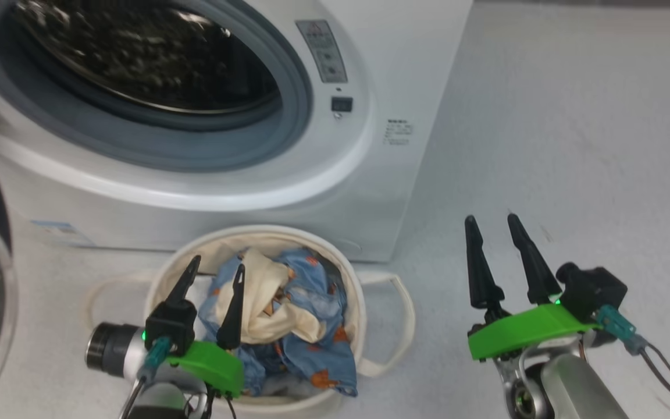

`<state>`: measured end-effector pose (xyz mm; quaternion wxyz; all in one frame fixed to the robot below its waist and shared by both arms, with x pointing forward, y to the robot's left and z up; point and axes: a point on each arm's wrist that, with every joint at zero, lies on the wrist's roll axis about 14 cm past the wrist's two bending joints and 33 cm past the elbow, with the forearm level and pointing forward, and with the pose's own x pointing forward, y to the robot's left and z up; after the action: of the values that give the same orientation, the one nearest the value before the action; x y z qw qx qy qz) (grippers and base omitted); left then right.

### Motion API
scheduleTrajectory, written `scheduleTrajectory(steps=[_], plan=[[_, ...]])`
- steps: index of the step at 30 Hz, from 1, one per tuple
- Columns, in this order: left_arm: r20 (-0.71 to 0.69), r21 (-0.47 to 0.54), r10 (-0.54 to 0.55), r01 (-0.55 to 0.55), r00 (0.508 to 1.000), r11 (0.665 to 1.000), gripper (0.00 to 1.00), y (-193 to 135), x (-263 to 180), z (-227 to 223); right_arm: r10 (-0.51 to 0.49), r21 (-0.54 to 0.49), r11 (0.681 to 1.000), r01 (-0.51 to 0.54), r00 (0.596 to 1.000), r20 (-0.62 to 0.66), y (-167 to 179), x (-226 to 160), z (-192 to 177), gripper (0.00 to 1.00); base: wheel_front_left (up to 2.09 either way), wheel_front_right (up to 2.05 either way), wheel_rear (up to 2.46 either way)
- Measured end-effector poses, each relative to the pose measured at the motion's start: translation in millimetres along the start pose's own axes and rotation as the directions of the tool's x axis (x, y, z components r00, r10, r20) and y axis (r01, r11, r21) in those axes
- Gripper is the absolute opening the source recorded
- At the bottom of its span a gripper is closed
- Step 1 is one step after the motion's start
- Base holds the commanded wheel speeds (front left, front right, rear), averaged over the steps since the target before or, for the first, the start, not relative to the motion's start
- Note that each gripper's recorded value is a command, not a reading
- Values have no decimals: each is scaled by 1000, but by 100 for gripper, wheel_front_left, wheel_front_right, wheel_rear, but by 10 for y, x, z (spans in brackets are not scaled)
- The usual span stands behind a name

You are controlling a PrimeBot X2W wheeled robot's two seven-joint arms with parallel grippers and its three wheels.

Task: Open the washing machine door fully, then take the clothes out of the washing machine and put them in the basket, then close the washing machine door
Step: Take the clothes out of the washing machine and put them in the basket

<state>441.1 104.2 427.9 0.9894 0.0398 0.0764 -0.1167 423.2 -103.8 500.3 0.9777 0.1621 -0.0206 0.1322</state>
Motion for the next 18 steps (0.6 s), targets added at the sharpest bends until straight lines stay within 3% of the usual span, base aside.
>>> scheduleTrajectory(steps=[7, 18], plan=[[166, -63, 67, -57, 984, 996, 100, 106, -309, 519, 36, 2, 999, -36, 999, 36, 169, -78, 134, 100, 0, 0, 0], [236, -169, 171, -133, 957, 977, 100, 290, -651, 714, 15, 8, 1000, -16, 997, 74, 141, -185, 273, 100, 0, 0, 0]])
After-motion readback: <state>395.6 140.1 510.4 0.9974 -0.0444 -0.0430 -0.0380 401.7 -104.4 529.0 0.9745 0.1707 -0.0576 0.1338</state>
